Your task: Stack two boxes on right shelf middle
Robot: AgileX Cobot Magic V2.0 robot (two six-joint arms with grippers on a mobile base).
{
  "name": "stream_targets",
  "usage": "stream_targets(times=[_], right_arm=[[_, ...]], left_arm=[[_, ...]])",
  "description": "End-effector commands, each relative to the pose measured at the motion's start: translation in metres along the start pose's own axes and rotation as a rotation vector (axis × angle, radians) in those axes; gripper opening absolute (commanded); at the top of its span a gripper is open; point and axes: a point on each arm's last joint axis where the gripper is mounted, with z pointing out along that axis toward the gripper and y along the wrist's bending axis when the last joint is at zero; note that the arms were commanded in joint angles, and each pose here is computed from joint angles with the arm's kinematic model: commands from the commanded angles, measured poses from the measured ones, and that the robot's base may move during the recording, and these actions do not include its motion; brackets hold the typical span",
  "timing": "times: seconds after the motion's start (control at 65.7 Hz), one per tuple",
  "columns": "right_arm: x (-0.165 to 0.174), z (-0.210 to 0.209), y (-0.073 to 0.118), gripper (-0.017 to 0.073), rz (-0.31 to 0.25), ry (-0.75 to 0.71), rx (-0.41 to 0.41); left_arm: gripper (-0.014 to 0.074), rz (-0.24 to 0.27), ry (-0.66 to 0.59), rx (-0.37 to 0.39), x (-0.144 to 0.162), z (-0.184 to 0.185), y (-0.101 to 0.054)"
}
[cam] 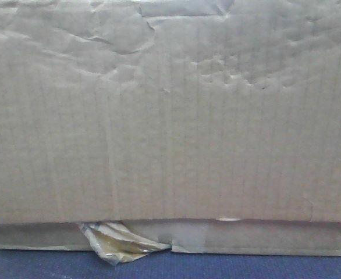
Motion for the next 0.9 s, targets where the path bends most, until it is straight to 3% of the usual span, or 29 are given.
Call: stream_targets(times=[0.0, 0.213, 0.472, 0.579, 0.609, 0.685, 0.777, 0.883], right_arm=[[-0.016, 0.009, 0.001, -0.0164, -0.018, 0.072, 0.031], [-0.044, 0.030, 0.003, -0.0164, -0.009, 0.094, 0.040], [-0.091, 0.035, 0.014, -0.0136, -0.030, 0.230, 0.054], [-0.110, 0.037, 0.022, -0.0134, -0.053, 0.247, 0.153], [-0.112, 0.038, 0.023, -0.0134, -0.070, 0.279, 0.217], [-0.121, 0.040, 0.038, -0.0137, -0.109, 0.255, 0.280], [-0.126, 0.042, 0.065, -0.0137, -0.157, 0.226, 0.232], [-0.134, 0.044, 0.087, -0.0137, -0.157, 0.207, 0.181]], left_arm=[[0.0275, -0.012, -0.005, 0.005, 0.000, -0.002, 0.000], [0.0275, -0.012, -0.005, 0.005, 0.000, -0.002, 0.000], [0.0275, -0.012, -0.005, 0.005, 0.000, -0.002, 0.000], [0.0275, -0.012, -0.005, 0.005, 0.000, -0.002, 0.000], [0.0275, -0.012, -0.005, 0.005, 0.000, -0.002, 0.000], [0.0275, -0.013, -0.020, 0.013, -0.002, -0.002, 0.000], [0.0275, -0.013, -0.023, 0.014, -0.002, -0.002, 0.000], [0.0275, -0.013, -0.017, 0.013, -0.001, -0.002, 0.000]])
